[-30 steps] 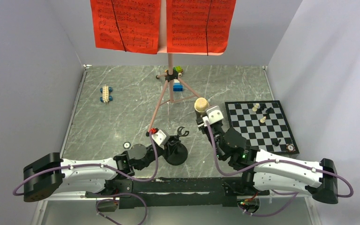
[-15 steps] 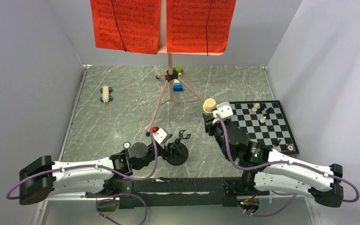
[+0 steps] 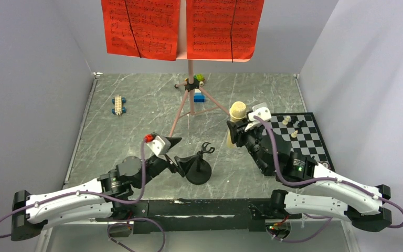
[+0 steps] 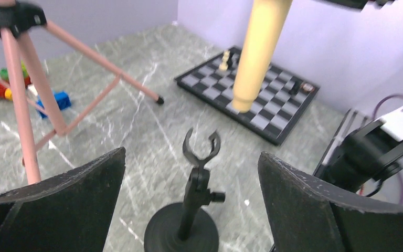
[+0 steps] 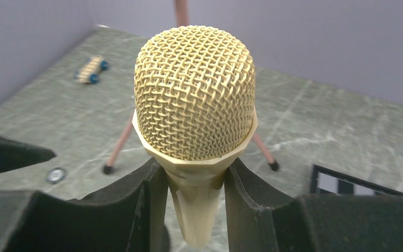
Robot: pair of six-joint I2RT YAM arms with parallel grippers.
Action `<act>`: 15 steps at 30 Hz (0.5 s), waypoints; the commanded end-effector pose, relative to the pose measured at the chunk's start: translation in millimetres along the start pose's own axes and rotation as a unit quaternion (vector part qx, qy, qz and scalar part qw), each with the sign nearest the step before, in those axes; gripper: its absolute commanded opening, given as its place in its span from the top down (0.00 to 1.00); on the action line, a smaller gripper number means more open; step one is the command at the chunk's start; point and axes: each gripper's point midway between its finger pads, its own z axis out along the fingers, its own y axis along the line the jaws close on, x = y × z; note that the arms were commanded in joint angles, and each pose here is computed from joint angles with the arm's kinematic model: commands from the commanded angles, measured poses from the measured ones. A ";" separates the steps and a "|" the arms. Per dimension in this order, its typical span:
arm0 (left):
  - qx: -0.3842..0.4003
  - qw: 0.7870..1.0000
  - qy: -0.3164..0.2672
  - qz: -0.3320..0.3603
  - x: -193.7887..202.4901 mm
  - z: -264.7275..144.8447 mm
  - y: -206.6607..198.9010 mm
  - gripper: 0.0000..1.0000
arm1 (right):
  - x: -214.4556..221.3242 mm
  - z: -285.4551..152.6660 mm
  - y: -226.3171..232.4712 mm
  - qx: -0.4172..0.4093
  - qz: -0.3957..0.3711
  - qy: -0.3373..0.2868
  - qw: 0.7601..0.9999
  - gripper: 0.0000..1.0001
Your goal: Pack up the instrument practice props
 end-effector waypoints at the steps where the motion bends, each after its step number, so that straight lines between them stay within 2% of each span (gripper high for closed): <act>1: 0.074 0.995 -0.066 -0.013 -60.3 -14.5 -26.6 0.01 | -46.9 -11.7 33.0 -0.108 0.070 -0.025 0.991 1.00; 3: 0.135 0.986 -0.093 -0.012 -79.7 -23.4 -47.2 0.01 | -61.9 -15.8 46.8 -0.149 0.086 -0.023 0.985 1.00; 7: 0.196 0.974 -0.113 -0.007 -103.0 -31.3 -65.9 0.01 | -92.0 -27.9 76.2 -0.234 0.110 -0.027 0.966 1.00; 15: 0.234 0.966 -0.109 -0.007 -119.2 -22.5 -68.8 0.01 | -107.3 -38.5 145.0 -0.376 0.119 0.012 0.919 1.00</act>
